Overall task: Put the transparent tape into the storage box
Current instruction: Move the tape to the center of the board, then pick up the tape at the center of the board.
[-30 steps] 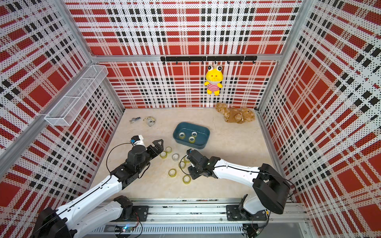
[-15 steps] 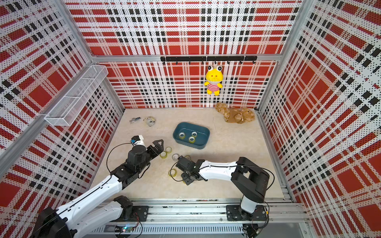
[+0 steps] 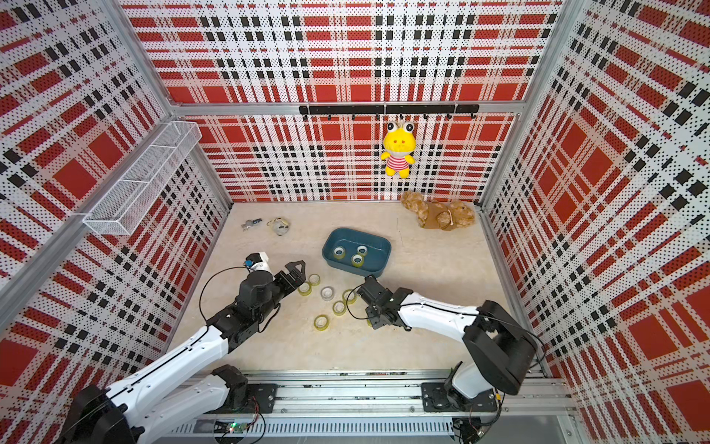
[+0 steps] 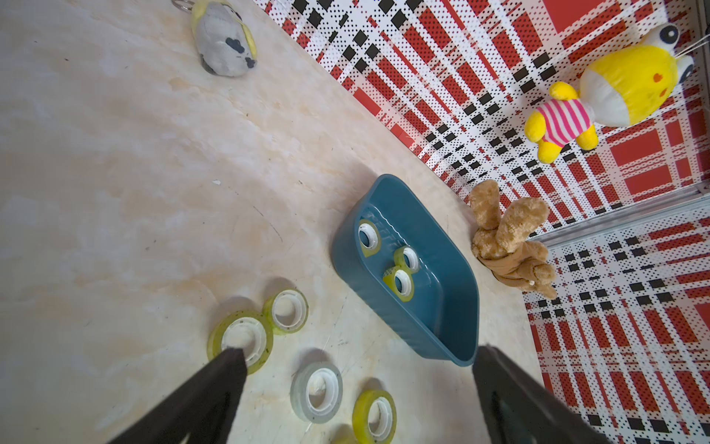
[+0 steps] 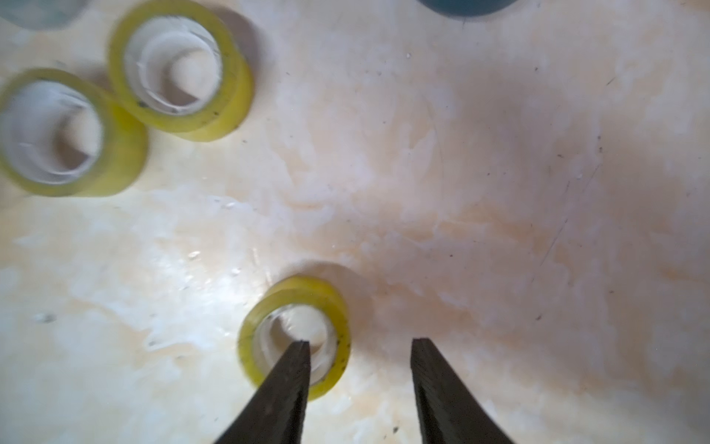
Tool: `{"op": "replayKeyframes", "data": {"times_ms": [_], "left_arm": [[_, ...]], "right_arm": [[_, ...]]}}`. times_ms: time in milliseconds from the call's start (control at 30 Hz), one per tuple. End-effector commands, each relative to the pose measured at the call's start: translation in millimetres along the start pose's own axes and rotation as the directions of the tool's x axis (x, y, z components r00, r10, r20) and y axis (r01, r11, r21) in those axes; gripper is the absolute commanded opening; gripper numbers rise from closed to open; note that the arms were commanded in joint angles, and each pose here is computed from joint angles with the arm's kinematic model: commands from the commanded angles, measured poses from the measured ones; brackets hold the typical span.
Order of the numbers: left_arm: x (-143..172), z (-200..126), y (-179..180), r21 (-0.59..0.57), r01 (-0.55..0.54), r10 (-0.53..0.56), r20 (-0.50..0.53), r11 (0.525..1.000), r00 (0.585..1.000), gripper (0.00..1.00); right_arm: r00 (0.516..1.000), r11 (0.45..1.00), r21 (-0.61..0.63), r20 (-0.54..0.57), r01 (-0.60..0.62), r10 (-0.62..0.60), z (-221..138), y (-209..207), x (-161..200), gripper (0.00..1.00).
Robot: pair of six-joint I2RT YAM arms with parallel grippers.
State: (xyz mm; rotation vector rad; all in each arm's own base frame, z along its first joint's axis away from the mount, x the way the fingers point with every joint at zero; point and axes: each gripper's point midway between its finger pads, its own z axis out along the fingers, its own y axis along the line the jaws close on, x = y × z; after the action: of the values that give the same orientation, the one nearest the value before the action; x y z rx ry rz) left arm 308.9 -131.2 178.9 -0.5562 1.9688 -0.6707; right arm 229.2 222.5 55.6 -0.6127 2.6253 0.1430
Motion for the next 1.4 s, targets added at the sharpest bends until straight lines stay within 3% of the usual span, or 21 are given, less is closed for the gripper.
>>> {"op": "replayKeyframes", "data": {"times_ms": [0, 200, 367, 867, 1067, 1167, 1233, 1367], "left_arm": [[3, 2, -5, 0.019, -0.002, 0.002, -0.008, 1.0, 1.0, 0.99], [2, 0, -9, 0.026, -0.003, 0.003, -0.003, 1.0, 1.0, 0.99], [1, -3, -10, 0.034, -0.001, 0.001, 0.005, 0.999, 1.0, 0.99], [2, -2, -8, 0.026, -0.005, 0.005, 0.003, 1.0, 1.0, 0.99], [0, -3, -7, 0.023, -0.005, 0.005, 0.012, 1.0, 1.0, 0.99], [-1, -4, -7, 0.023, -0.005, 0.005, 0.015, 1.0, 1.0, 0.99], [-1, -4, -6, 0.019, -0.005, 0.005, 0.017, 1.0, 1.0, 0.99], [-5, -2, -10, 0.034, 0.005, -0.006, 0.028, 0.999, 1.0, 0.99]], "right_arm": [[0.998, 0.974, -0.224, 0.054, 0.03, -0.018, -16, 39, -9, 0.51], [0.999, 0.972, -0.23, 0.016, 0.048, -0.046, -8, 51, 2, 0.5], [0.999, 0.99, -0.135, -0.007, 0.05, -0.051, 2, 41, 6, 0.49], [0.993, 0.995, -0.048, -0.079, 0.088, -0.092, 34, 41, 21, 0.46], [0.99, 0.995, -0.002, -0.103, 0.101, -0.101, 41, 35, 28, 0.34], [0.991, 0.995, 0.009, -0.087, 0.102, -0.1, 34, 31, 25, 0.15], [0.992, 0.995, 0.01, -0.072, 0.104, -0.103, 27, 31, 20, 0.08], [0.994, 0.994, -0.009, -0.017, 0.105, -0.105, 2, 32, -1, 0.04]]}}
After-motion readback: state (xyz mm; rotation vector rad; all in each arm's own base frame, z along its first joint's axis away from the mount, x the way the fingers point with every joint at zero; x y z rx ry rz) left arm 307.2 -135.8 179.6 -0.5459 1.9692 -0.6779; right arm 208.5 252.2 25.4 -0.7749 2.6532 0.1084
